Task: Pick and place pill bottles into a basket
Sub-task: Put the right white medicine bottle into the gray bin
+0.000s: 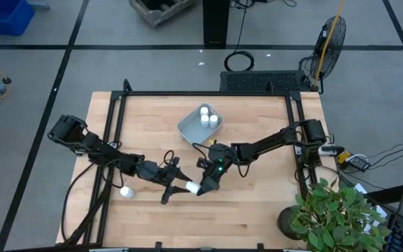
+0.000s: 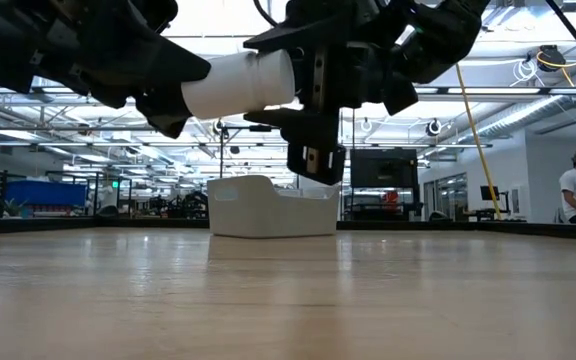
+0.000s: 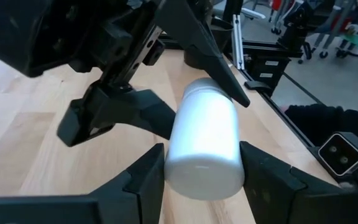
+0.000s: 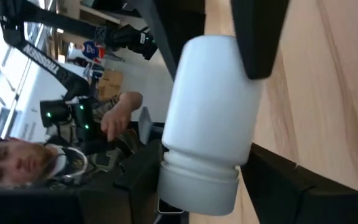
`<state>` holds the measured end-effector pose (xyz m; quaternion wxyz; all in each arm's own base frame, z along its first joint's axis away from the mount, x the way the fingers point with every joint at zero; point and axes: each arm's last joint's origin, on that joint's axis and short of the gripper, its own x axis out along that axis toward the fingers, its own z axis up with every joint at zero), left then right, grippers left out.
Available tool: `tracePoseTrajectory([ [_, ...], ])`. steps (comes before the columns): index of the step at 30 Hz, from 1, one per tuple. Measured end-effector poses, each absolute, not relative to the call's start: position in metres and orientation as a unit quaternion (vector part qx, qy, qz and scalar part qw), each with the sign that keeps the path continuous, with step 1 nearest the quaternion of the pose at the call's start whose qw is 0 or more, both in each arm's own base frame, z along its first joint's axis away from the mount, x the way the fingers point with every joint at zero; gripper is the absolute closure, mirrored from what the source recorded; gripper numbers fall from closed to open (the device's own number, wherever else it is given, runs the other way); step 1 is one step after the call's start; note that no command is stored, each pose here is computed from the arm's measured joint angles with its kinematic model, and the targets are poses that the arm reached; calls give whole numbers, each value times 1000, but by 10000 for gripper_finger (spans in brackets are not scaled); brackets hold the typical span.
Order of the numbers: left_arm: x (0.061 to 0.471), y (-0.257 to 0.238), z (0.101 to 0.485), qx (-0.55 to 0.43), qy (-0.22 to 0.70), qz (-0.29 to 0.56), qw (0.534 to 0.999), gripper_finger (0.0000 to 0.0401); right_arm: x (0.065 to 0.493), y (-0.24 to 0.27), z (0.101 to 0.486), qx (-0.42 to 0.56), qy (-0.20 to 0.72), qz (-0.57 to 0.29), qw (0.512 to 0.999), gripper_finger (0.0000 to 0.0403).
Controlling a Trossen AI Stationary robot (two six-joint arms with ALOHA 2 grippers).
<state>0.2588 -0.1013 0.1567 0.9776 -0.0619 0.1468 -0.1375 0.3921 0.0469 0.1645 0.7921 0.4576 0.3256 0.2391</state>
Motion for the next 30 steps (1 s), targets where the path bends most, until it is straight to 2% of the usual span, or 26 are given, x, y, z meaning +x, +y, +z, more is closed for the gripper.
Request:
tracePoseTrajectory([
  [16, 258, -105, 161, -80, 146, -206, 964, 218, 392, 57, 169, 325, 271, 319, 848, 180],
  [24, 251, -107, 162, -81, 170, -261, 947, 218, 391, 61, 168, 328, 282, 310, 847, 178],
  [30, 251, -108, 165, -84, 165, -247, 951, 218, 392, 59, 170, 320, 272, 316, 851, 181],
])
